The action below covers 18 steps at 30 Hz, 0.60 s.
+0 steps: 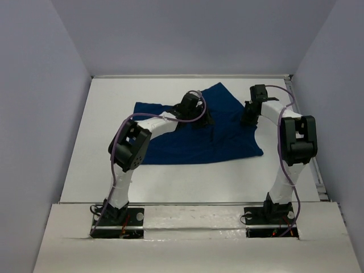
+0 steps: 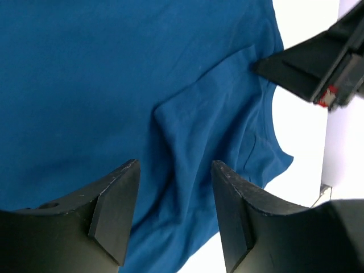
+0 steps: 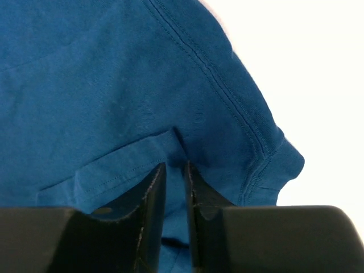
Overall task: Fold and stack the t-shirts
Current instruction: Fold the flattened tshirt in 1/3 of the way
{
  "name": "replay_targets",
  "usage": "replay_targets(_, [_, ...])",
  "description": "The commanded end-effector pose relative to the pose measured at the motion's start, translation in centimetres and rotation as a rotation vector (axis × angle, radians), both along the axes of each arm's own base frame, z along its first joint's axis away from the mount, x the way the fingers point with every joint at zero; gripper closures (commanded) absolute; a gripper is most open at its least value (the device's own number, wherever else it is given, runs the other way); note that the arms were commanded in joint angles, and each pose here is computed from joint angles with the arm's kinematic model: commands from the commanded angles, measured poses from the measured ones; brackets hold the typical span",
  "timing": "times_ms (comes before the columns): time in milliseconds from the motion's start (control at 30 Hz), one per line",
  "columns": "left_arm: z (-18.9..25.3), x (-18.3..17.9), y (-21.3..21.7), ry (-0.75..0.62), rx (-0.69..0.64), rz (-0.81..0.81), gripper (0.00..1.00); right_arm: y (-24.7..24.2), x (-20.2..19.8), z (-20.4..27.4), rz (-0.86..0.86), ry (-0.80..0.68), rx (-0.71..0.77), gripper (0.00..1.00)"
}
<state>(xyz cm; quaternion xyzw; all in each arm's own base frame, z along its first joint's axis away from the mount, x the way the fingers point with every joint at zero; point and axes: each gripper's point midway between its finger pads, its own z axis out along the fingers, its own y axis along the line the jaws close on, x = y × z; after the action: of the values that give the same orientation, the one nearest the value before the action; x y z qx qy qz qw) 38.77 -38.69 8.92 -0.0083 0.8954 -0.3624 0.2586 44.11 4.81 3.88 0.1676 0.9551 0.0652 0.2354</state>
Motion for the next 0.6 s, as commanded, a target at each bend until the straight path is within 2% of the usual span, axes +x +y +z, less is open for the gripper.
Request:
replay_targets(0, [1.3,1.0,-2.5,-0.013,-0.057,-0.047,0.47,-0.2,1.8,1.7,0.004,-0.065,0.001,0.78])
replay_targets(100, [0.8,0.6,-3.3,0.0,-0.073,-0.065,0.47,-0.3,1.7,1.7,0.002,-0.064,0.0,0.82])
replay_targets(267, [-0.3,0.3,-4.6,0.022,-0.076,-0.086,0.47,-0.1,1.5,1.2,-0.002,-0.054,0.011,0.8])
replay_targets(400, [-1.7,0.5,-5.0,0.05,-0.072,-0.08,0.49,-0.2,1.4,1.0,-0.003,-0.048,0.004,0.69])
replay_targets(567, [-1.5,0.3,-5.8,0.055,-0.096,-0.083,0.57,-0.3,1.4,1.3,-0.003,-0.051,0.0,0.8])
